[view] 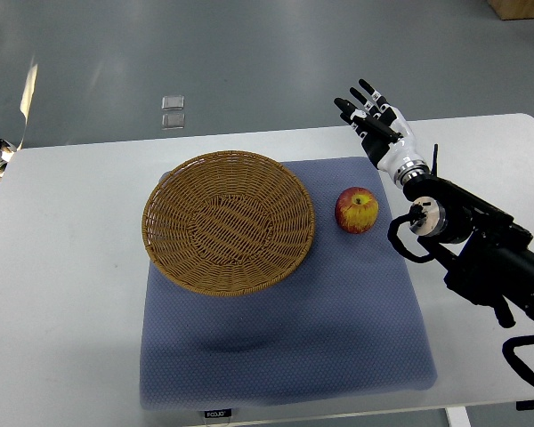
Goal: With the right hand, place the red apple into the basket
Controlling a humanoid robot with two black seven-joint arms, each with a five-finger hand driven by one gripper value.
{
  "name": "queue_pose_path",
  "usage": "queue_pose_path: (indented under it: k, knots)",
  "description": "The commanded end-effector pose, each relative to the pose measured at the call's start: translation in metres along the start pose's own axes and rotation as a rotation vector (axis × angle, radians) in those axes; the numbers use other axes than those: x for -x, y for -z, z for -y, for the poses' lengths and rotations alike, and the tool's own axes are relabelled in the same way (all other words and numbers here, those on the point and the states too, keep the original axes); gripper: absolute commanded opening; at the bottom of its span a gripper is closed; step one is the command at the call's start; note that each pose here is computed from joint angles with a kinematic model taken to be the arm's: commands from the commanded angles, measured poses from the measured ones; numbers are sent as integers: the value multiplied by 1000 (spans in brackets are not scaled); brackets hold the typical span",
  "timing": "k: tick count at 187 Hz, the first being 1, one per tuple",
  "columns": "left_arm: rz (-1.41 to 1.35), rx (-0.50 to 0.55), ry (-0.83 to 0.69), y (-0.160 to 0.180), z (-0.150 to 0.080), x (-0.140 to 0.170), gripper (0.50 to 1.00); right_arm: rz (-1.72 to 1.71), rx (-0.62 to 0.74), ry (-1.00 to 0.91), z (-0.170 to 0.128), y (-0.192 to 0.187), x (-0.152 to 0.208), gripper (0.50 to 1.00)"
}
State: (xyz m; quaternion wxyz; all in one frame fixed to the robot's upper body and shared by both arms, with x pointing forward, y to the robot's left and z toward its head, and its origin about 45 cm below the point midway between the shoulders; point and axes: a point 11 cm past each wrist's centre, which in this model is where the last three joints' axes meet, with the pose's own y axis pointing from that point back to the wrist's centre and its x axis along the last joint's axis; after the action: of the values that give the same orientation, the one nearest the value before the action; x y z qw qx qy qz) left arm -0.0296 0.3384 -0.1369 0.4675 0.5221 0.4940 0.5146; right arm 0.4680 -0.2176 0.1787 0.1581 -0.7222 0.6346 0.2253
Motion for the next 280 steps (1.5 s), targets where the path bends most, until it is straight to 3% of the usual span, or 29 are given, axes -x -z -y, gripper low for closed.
queue_pose_path:
  k: [1, 280]
  knots:
    - [0, 0, -2, 0, 0, 0, 1000, 1, -2, 1, 0, 1, 0, 917]
    - [0, 6, -11, -4, 0, -3, 1000, -22, -16, -2, -1, 12, -9, 917]
